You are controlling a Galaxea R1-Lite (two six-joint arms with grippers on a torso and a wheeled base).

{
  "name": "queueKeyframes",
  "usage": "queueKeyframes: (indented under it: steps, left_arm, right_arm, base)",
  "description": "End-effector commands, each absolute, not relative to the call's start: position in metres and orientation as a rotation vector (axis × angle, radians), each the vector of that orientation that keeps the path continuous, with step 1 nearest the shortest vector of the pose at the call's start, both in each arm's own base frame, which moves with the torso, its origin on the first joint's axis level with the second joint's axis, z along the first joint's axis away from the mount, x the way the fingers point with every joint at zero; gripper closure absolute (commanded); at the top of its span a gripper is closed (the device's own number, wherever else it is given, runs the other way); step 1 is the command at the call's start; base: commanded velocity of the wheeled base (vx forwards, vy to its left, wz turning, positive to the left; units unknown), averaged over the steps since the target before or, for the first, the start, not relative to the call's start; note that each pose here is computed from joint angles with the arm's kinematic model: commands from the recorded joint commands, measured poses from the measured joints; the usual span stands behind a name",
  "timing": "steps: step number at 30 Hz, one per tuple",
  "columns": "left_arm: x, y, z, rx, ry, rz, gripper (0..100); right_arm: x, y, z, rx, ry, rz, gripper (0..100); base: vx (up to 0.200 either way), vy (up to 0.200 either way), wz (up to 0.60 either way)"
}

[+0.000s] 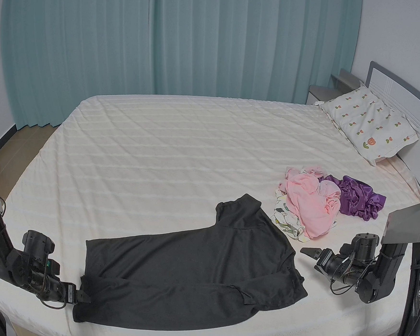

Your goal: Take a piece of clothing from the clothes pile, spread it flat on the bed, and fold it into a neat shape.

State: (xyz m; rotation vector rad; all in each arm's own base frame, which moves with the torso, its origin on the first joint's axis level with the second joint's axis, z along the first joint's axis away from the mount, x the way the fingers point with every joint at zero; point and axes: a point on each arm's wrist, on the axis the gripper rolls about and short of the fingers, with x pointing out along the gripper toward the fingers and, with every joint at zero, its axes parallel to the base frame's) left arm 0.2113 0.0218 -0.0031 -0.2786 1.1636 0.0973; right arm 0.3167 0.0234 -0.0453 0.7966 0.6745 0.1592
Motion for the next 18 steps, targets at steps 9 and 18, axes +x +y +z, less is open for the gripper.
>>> queueKeyframes:
  steps: [9,18]
  left_arm:
    - [0.318,0.009,-0.006,-0.545,0.959,0.133,0]
    - [0.364,0.011,-0.033,-0.53,0.896,0.121,0]
  right_arm:
    - [0.316,0.027,-0.046,0.795,0.681,0.167,0]
    - [0.316,0.027,-0.046,0.796,0.681,0.169,0]
  base:
    - [0.0,0.0,0.0]
    - [0.0,0.0,0.0]
